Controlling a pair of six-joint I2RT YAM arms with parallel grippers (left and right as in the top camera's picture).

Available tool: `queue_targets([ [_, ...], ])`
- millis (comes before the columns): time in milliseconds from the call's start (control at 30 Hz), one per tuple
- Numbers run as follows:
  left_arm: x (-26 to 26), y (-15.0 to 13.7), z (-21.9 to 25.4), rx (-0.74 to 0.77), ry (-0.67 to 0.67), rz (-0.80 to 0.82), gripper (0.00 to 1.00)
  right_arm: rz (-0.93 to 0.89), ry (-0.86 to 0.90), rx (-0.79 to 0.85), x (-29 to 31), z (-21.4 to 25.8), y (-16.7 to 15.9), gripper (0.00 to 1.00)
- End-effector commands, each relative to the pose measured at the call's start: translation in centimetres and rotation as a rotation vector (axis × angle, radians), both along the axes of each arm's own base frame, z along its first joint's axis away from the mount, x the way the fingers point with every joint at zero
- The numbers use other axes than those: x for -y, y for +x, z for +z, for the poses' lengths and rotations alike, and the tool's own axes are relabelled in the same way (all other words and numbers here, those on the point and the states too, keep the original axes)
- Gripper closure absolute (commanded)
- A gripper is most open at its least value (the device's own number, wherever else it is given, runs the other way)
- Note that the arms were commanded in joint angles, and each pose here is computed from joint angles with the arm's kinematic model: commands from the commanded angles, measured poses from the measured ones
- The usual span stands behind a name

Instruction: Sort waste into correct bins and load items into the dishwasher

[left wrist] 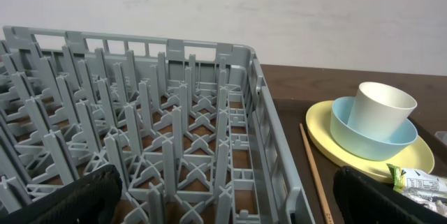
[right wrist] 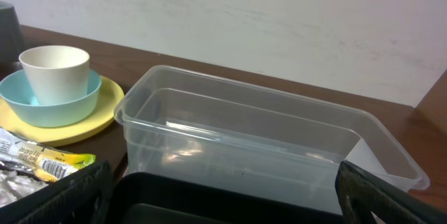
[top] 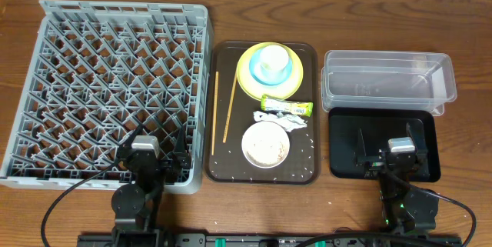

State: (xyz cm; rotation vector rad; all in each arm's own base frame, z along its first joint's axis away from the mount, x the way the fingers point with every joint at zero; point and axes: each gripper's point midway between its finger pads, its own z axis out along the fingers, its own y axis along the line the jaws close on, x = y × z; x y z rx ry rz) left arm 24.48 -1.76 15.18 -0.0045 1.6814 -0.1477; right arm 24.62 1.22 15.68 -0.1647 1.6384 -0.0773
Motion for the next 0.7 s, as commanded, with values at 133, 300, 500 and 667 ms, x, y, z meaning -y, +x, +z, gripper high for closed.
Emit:
queue_targets([
  [133, 0.35, -0.11, -1.66, -0.054, 0.002, -0.019, 0.02, 0.011, -0.011, 0.000, -0.22, -0.07, -0.04, 0.01],
  [300, 0.35, -0.11, -1.66, -0.054, 0.002, -0.019, 0.02, 0.011, -0.011, -0.001, -0.22, -0.07, -0.04, 0.01],
  [500, 0.25, -0.10, -1.64, -0.052, 0.006, -0.014, 0.02, 0.011, -0.011, 0.000, -0.22, -0.07, -0.04, 0.01],
  [667, -0.15, -0.07, -1.69, -0.054, 0.009, 0.009, 0.02, 0.011, -0.011, -0.001, -0.22, -0.07, -0.04, 0.01],
])
